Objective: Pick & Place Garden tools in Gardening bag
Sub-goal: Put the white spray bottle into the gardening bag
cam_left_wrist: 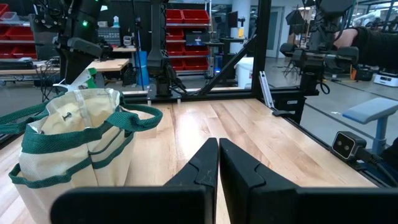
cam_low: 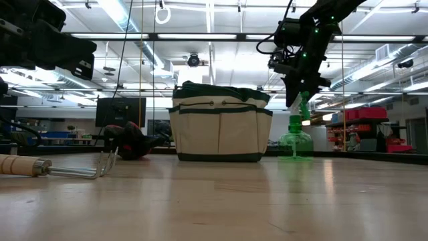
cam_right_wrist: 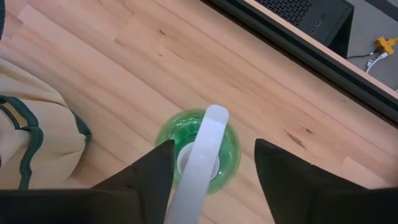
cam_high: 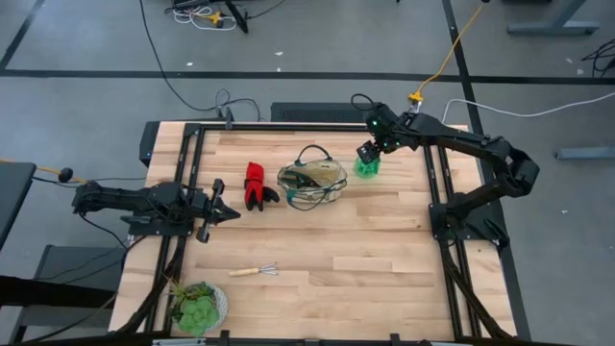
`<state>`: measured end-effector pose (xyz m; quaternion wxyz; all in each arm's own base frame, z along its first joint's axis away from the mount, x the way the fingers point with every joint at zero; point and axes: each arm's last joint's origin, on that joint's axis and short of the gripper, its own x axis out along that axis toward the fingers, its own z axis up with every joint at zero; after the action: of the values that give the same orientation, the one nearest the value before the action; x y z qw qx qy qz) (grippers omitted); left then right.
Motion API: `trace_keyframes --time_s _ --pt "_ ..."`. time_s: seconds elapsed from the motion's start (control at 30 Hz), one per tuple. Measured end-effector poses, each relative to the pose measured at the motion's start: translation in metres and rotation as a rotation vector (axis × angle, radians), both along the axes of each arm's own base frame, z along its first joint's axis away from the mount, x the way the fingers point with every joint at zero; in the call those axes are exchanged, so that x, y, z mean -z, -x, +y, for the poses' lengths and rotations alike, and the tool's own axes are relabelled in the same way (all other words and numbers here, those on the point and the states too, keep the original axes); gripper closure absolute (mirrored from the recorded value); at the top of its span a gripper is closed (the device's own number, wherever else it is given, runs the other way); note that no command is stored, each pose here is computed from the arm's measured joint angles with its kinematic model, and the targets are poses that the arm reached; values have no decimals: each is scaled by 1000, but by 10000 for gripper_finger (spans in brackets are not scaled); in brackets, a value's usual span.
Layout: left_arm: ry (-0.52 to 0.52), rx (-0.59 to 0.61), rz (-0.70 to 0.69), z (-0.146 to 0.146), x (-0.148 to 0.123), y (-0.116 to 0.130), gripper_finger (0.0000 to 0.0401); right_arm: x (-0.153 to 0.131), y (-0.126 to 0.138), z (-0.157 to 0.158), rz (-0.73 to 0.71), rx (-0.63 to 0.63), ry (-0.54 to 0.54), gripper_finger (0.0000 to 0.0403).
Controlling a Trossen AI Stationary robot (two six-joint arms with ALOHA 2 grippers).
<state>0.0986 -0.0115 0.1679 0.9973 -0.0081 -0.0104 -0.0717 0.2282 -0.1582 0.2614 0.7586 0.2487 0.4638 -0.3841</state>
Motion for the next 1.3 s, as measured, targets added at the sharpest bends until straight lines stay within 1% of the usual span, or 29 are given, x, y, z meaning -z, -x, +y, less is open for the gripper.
trace_keyframes --time_s 0.37,0.57,0.93,1.03,1.2,1.3 --pt "0 0 0 0 0 0 380 0 0 0 -2 -2 -3 246" --pt "0 0 0 0 0 0 380 0 -1 1 -25 -22 -39 279" --pt "0 0 0 0 0 0 380 0 -1 1 -24 -21 -34 349" --pt "0 0 -1 0 0 0 380 0 -1 1 -21 -29 -32 356" --pt "0 1 -1 0 0 0 380 0 0 2 -11 -37 -36 349" --pt "0 0 0 0 0 0 380 0 0 2 -9 -38 -37 353"
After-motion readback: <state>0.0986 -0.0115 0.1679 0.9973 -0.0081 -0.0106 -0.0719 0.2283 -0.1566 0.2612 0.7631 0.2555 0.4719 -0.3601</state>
